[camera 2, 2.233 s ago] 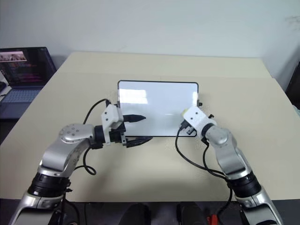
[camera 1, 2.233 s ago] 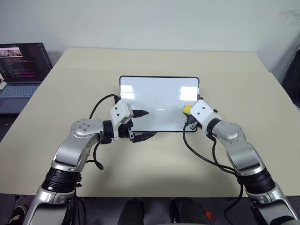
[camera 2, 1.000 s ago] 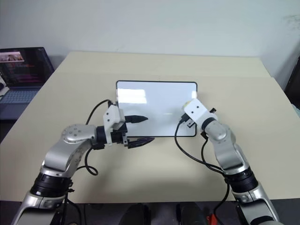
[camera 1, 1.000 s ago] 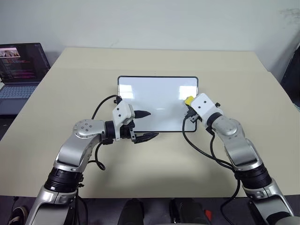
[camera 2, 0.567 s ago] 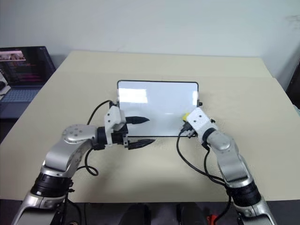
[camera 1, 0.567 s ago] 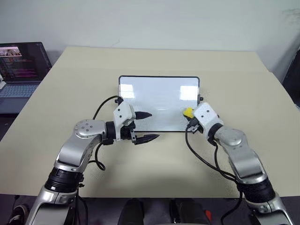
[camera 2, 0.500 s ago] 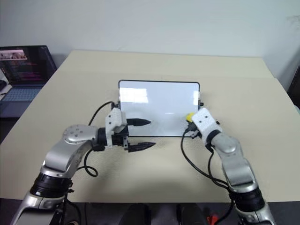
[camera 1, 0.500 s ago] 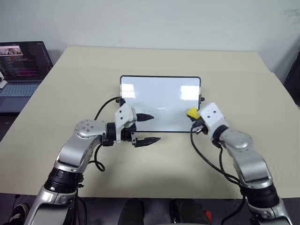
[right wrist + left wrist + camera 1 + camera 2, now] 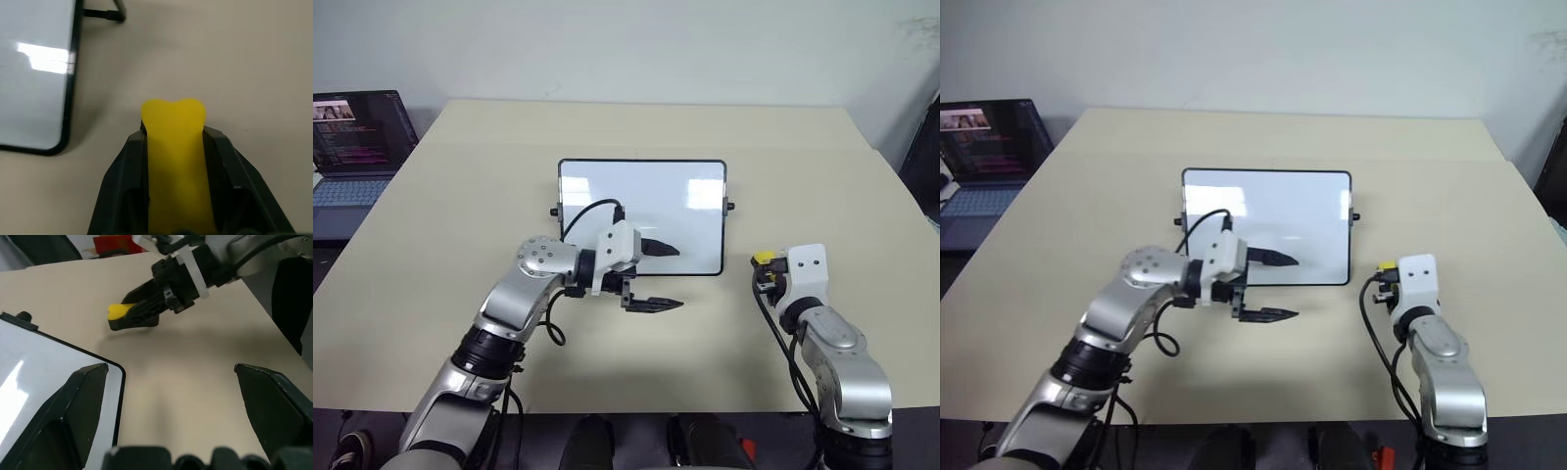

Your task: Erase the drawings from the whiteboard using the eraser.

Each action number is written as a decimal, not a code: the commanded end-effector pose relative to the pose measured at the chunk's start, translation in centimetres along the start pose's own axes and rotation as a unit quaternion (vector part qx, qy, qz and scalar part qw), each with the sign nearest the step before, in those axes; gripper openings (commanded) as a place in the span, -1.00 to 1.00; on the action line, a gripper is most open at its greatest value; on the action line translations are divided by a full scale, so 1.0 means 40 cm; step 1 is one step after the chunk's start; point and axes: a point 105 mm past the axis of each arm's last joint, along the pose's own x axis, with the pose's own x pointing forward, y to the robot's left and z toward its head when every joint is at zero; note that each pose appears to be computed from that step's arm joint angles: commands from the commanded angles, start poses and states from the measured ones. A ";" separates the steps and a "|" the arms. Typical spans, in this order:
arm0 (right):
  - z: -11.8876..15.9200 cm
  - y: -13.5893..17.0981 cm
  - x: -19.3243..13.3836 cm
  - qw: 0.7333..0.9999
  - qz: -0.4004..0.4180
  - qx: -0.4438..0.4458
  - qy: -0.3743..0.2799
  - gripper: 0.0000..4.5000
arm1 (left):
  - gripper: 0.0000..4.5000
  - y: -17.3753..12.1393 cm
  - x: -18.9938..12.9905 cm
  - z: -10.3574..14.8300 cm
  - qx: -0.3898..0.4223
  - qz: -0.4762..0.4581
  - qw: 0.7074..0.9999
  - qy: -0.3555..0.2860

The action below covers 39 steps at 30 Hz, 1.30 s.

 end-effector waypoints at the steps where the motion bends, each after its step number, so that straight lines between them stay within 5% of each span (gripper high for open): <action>1: 0.023 -0.015 0.006 1.000 -0.015 0.010 -0.025 -0.49 | 1.00 0.006 0.013 0.022 0.032 -0.005 0.999 -0.006; 2: 0.021 -0.019 0.009 0.999 -0.018 0.010 -0.025 -0.49 | 1.00 0.006 0.015 0.022 0.035 -0.006 0.999 -0.005; 12: 0.015 -0.034 0.011 0.998 -0.029 0.035 -0.034 0.99 | 1.00 -0.003 0.009 0.019 0.032 0.001 0.999 -0.007; 18: 0.095 0.016 -0.029 0.993 0.030 0.026 -0.112 0.99 | 1.00 0.014 -0.037 0.008 -0.004 0.056 0.998 -0.010; 26: 0.087 0.111 -0.112 0.977 0.129 -0.031 -0.167 0.99 | 1.00 0.041 -0.123 -0.004 -0.067 0.263 0.961 -0.049; 33: 0.002 0.087 -0.144 0.973 0.163 -0.014 -0.161 0.99 | 1.00 0.004 -0.234 -0.043 -0.107 0.503 0.856 -0.057; 39: -0.041 0.121 -0.173 0.964 0.222 0.030 -0.145 0.99 | 1.00 -0.056 -0.363 -0.110 -0.098 0.663 0.742 0.015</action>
